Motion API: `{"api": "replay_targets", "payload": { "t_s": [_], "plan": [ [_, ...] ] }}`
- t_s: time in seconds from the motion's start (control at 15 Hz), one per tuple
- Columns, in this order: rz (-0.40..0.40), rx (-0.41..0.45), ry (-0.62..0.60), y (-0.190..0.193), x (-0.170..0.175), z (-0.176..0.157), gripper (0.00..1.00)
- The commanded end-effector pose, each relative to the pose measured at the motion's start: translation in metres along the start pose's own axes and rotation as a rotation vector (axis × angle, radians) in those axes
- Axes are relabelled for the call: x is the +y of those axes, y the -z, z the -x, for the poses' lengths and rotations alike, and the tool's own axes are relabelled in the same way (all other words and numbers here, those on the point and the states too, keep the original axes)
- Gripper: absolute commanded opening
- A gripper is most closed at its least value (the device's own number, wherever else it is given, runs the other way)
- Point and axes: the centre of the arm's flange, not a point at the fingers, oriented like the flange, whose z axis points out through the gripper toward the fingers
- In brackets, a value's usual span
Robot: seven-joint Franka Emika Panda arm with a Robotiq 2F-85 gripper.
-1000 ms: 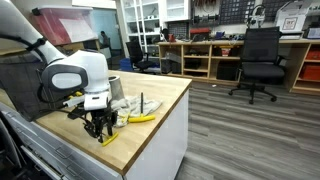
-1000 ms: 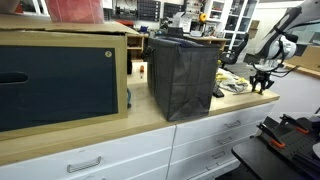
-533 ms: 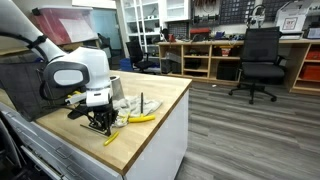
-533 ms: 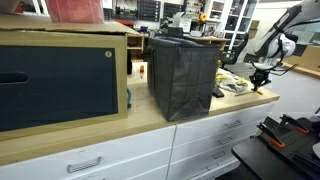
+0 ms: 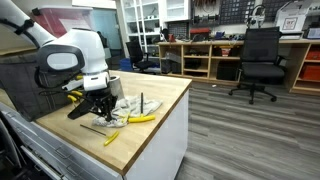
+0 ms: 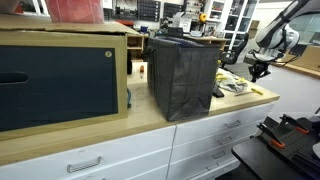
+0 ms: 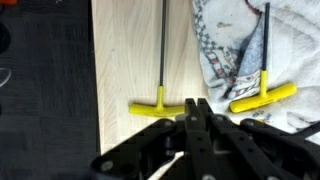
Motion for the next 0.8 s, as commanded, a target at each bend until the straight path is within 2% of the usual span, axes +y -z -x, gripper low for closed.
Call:
{"api": "replay_targets", "payload": {
  "t_s": [0.0,0.27,0.53,0.73],
  "plan": [
    [0.023,-0.053,0.041,0.009,0.012,0.021,0.41],
    [0.084,-0.080,0.043,-0.015,0.025,0.027,0.69],
    [0.113,-0.081,0.020,-0.027,0.031,0.020,0.99],
    [0.126,-0.064,0.015,-0.031,0.030,0.013,1.00]
  ]
}}
